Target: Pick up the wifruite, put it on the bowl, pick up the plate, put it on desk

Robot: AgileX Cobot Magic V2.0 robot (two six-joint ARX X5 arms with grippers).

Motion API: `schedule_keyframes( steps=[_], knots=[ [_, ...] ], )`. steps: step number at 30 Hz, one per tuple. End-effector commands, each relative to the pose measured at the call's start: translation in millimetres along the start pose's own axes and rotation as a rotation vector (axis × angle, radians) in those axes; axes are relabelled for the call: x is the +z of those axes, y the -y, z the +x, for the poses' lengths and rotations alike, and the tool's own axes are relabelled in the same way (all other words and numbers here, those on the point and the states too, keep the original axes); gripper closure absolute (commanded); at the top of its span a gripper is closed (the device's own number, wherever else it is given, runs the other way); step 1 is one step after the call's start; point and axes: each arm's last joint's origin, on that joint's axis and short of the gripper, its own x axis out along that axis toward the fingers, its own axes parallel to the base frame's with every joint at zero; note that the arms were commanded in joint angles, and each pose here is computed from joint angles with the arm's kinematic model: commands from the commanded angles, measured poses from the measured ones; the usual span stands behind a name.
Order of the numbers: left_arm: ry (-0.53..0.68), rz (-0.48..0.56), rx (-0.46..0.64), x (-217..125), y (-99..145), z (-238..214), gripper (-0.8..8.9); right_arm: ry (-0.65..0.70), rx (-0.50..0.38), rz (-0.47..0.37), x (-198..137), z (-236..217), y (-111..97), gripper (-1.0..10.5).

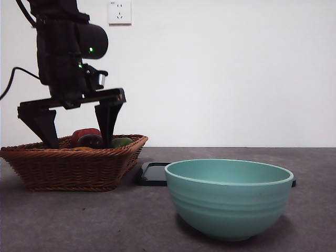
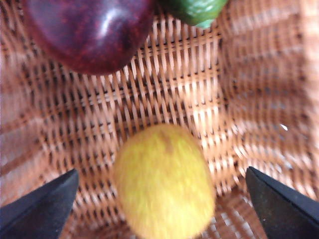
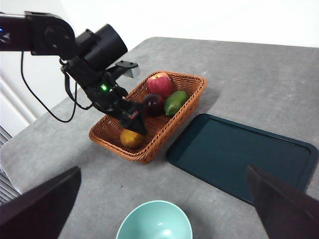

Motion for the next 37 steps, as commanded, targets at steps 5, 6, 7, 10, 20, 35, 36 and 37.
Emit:
schedule_keyframes(
  steps=[5, 6, 7, 10, 20, 35, 36, 37],
  knots=[
    [0.018, -0.001, 0.006, 8.7, 2.6, 9.0, 1.92, 0.017, 0.006, 0.000, 4.7, -1.9, -2.1, 3.3],
    [0.018, -0.001, 0.008, 8.9, 2.5, 9.6, 1.92, 0.017, 0.006, -0.001, 4.7, -1.9, -2.1, 3.3],
    [0.018, -0.001, 0.008, 9.1, 2.5, 10.5, 1.92, 0.017, 0.006, -0.001, 4.7, -1.9, -2.1, 3.3],
    [0.008, -0.001, 0.010, 9.4, 2.3, 14.8, 1.92, 0.017, 0.006, -0.001, 4.7, -1.9, -2.1, 3.3],
    [-0.016, 0.013, 0.014, 10.1, 1.9, 26.0, 3.95, 0.017, 0.006, -0.001, 4.7, -1.9, -2.1, 3.3],
    [-0.039, 0.009, 0.019, 17.0, 2.2, 5.9, 5.46, 0.017, 0.006, -0.001, 4.7, -1.9, -2.1, 3.3],
    [-0.043, 0.008, 0.020, 19.1, 3.0, -0.8, 5.46, 0.017, 0.006, -0.001, 4.8, -1.9, -2.1, 3.3],
    [-0.048, 0.004, 0.021, 20.7, 3.6, -6.8, 5.46, 0.017, 0.006, -0.001, 4.8, -1.9, -2.1, 3.3]
  ],
)
